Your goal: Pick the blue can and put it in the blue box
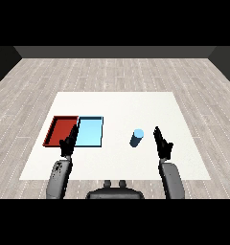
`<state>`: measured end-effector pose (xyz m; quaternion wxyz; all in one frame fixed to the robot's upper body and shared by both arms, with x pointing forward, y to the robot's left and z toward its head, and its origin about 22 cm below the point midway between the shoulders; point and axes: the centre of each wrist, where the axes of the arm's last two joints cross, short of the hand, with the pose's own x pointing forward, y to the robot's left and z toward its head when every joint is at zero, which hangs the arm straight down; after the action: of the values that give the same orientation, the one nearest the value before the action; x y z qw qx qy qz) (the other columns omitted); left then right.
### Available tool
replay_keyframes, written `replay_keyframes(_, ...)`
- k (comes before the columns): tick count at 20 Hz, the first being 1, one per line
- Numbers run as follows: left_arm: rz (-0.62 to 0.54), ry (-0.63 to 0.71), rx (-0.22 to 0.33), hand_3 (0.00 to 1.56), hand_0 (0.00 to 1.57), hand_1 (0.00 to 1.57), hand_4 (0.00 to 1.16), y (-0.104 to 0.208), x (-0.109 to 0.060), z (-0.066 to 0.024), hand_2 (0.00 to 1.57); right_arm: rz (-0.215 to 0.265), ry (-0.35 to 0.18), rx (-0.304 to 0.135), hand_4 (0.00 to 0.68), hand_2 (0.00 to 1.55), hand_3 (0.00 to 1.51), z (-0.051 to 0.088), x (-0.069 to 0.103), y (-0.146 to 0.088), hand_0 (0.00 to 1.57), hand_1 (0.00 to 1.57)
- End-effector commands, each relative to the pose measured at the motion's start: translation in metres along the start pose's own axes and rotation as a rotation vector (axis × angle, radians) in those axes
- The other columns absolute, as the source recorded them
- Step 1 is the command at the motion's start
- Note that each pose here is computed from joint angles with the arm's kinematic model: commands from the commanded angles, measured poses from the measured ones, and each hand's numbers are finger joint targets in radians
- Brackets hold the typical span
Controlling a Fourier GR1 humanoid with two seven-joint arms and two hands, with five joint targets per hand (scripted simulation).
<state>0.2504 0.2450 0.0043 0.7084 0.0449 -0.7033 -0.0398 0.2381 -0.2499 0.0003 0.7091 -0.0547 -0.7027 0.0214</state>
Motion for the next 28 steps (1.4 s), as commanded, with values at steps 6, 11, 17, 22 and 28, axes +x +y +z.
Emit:
replay_keyframes(6, 0.077, 0.026, 0.012, 0.0, 0.0, 0.0, 0.0, 0.003, -0.002, 0.0277, 0.0, -0.007, 0.098, 0.041, 0.0, 0.0, 0.0, -0.02, -0.005, 0.026, 0.0, 0.0)
replay_keyframes(11, 0.121, -0.356, 0.057, 0.0, 0.0, 0.0, 0.0, 0.006, 0.01, 0.0085, 0.0, -0.165, -0.274, 0.177, 0.0, 0.0, 0.0, -0.003, 0.004, 0.019, 0.0, 0.0)
replay_keyframes(17, 0.115, -0.352, 0.047, 0.0, 0.0, 0.0, 0.0, -0.01, -0.014, 0.0154, 0.0, -0.168, -0.287, 0.201, 0.0, 0.0, 0.0, -0.009, -0.001, 0.029, 0.0, 0.0)
replay_keyframes(22, 0.111, -0.351, 0.05, 0.0, 0.0, 0.0, 0.0, -0.005, -0.008, 0.0019, 0.0, -0.18, -0.281, 0.2, 0.0, 0.0, 0.0, -0.014, -0.005, 0.04, 0.0, 0.0)
replay_keyframes(28, 0.097, -0.369, 0.049, 0.0, 0.0, 0.0, 0.0, 0.005, -0.012, 0.0244, 0.0, -0.163, -0.259, 0.179, 0.0, 0.0, 0.0, -0.018, -0.023, 0.011, 0.0, 0.0)
